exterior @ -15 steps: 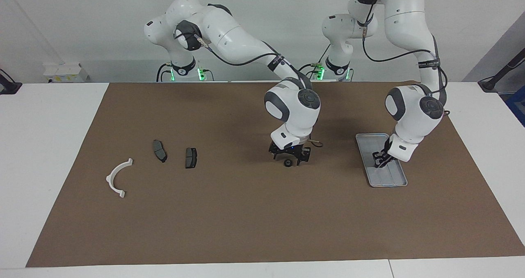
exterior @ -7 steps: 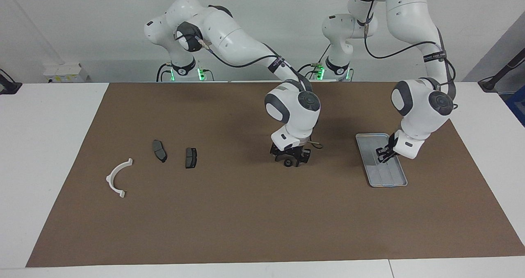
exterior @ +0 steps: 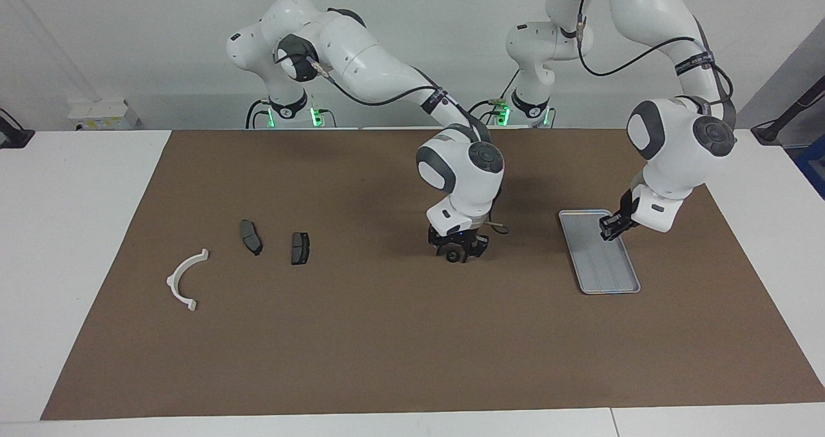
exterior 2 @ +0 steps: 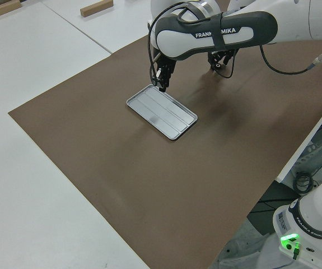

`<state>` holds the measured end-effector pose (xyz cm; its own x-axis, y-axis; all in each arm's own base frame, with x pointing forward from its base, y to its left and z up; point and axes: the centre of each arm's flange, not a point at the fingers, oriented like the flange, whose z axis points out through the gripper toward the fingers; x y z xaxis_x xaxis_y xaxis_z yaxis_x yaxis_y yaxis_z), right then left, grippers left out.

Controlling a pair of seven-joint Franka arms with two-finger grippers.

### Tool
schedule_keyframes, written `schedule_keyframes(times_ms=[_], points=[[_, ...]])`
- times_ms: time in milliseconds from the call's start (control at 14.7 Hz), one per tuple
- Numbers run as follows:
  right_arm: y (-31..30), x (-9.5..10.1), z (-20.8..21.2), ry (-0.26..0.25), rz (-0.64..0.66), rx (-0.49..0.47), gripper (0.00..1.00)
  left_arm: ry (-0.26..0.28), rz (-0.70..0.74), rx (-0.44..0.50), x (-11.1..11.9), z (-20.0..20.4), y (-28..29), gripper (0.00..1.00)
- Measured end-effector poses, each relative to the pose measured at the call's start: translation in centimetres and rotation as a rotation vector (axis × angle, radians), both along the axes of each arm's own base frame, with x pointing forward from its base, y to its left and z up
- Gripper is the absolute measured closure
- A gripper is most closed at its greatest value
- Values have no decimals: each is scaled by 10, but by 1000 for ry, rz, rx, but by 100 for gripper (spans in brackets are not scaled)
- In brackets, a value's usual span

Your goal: Place bearing gear from tray to pile

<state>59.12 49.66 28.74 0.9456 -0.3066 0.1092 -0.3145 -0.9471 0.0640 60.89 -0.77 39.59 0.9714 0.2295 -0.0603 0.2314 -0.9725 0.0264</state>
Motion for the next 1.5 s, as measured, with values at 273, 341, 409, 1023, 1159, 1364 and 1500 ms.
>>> schedule_keyframes(times_ms=[273, 341, 409, 1023, 1159, 1364, 1500], points=[[1, 1, 2, -11, 1, 10, 59, 1, 5, 0, 0, 1, 0, 76], [1, 1, 2, -12, 1, 11, 60, 0, 8, 0, 0, 2, -1, 76], [1, 2, 2, -13, 2, 11, 62, -2, 18, 0, 0, 3, -1, 76], [-11, 12, 3, -27, 34, -15, 65, -13, 77, 1, 3, 11, -30, 76], [-37, 33, 11, -28, 56, -18, 65, -13, 90, 2, 2, 11, -40, 76], [-106, 80, 46, -22, 87, 18, 65, -14, 118, 3, 1, 12, -64, 76], [-158, 107, 63, -18, 118, 41, 65, -21, 149, 2, -2, 13, -93, 76]])
